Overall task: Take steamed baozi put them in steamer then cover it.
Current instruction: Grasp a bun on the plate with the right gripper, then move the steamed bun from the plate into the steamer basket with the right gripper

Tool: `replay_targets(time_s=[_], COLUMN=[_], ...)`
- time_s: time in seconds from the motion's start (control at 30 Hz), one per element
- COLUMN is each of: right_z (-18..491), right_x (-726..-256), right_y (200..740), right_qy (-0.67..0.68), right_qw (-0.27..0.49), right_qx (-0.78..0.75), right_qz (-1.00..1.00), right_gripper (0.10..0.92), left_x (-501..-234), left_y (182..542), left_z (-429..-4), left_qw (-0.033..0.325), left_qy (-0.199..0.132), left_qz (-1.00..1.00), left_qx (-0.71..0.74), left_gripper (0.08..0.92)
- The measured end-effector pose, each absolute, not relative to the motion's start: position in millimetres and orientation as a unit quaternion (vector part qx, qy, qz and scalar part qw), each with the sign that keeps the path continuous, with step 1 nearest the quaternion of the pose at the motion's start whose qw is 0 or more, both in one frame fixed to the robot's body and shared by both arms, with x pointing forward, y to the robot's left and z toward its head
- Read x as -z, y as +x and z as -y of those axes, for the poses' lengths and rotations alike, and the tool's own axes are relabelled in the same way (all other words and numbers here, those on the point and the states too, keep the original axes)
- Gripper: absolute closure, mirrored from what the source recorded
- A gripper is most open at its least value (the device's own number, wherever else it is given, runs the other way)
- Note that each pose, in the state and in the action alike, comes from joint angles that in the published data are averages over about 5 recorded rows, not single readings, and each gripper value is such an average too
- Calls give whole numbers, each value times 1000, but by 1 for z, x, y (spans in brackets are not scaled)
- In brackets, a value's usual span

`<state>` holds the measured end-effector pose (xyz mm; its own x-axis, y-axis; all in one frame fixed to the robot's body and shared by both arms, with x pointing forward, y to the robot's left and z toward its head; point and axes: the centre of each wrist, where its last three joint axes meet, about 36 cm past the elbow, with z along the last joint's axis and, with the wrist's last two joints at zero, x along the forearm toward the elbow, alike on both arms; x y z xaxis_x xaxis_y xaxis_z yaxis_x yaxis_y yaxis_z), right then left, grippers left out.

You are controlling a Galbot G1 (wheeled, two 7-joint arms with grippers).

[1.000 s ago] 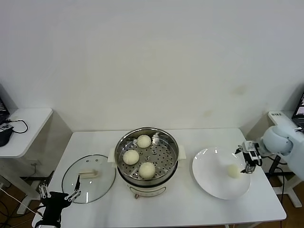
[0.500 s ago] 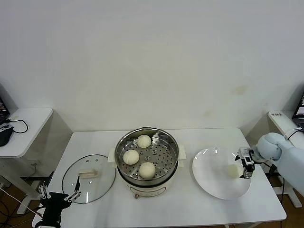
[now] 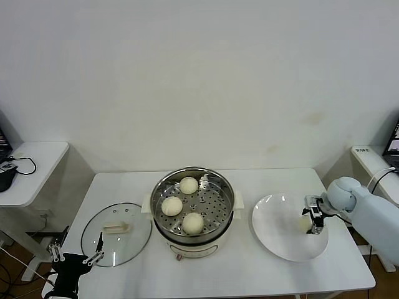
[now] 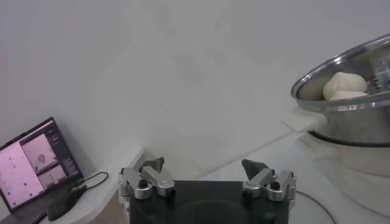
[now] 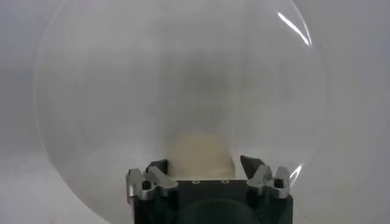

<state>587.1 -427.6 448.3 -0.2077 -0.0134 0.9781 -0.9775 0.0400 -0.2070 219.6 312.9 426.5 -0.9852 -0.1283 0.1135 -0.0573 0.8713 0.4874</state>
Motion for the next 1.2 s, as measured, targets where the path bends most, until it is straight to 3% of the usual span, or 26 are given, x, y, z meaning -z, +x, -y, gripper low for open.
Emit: replay_targets(time_s=[0.6,0.9,1.2], right_z=[426,397,316], right_x=[-495,-571,-666], right_y=[597,611,618], right_qy=[439,443,471], right_qw=[446,401,318], right_qx=[-537,-547,-565], right_qz=[566,586,598], right_gripper=[377,371,369], left_x=[-429,-432,-432], left_y=[219,220,223], left_z=[-311,-310,-310], left_qw=[68,63,59], left_qy=[47,45,44], left_qz=[965,965,966], left_qx=[248,249,247], left_gripper=[177,177,177])
